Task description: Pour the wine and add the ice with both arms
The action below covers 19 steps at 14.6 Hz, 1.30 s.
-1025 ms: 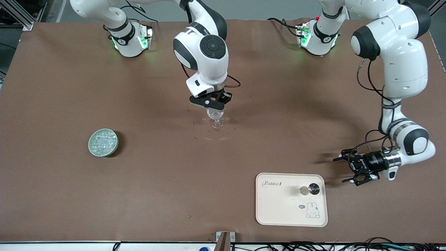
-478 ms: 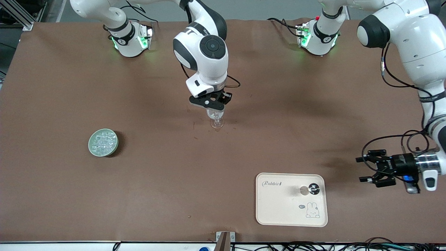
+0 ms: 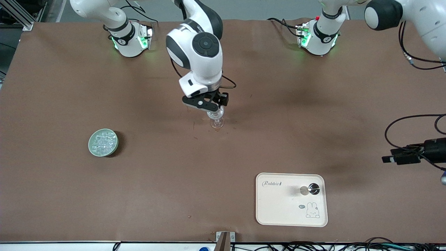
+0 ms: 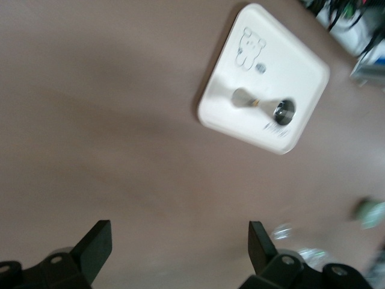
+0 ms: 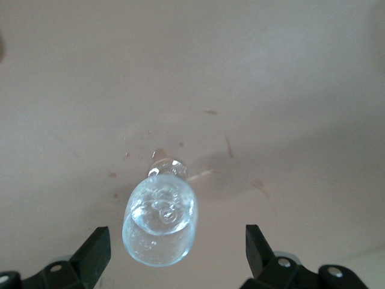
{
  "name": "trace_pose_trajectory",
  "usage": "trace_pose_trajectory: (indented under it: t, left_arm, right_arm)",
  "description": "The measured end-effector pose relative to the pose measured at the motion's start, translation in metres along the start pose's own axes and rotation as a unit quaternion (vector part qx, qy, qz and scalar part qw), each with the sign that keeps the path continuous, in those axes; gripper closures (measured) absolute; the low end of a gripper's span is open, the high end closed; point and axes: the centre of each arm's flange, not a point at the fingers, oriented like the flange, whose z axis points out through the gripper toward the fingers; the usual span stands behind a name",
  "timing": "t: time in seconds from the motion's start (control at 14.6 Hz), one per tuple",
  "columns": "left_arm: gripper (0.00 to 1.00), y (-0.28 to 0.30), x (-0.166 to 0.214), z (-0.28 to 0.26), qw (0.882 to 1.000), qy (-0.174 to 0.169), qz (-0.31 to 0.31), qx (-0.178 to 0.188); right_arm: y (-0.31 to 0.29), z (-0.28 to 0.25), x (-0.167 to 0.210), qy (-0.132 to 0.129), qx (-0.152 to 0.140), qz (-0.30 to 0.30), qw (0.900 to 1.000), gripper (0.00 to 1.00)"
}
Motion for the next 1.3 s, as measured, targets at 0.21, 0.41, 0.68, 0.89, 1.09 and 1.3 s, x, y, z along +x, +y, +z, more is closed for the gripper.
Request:
trace_pose_trajectory:
  t: [0.21,0.41,0.68,0.89,1.09,1.3]
  left_arm:
    - [0.0,0.054,-0.029,-0.031,0.991,0.008,0.076,0.111]
    - [0.0,0.119,-0.061,-0.052,0.975,0.028,0.138,0.173]
    - [0.0,0.173,-0.111,-0.089,0.964,0.068,0.151,0.208]
    - [0.0,0.194,-0.15,-0.094,0.96,0.091,0.159,0.211]
    - [0.0,0.193,-0.192,-0.084,0.958,0.104,0.171,0.207]
    - [0.0,0.21,-0.221,-0.08,0.952,0.11,0.193,0.211]
  right_arm:
    - [0.054,-0.068,0.039,0.007,0.014,0.004,1.0,0.0]
    - [0.129,-0.126,0.083,0.015,0.023,0.009,1.0,0.0]
    - [0.233,-0.168,0.138,0.019,0.022,-0.006,1.0,0.0]
    - [0.314,-0.191,0.165,0.013,0.016,-0.022,1.0,0.0]
    - [0.379,-0.205,0.181,0.01,0.014,-0.018,1.0,0.0]
    - [0.419,-0.221,0.189,0.013,0.014,-0.018,1.0,0.0]
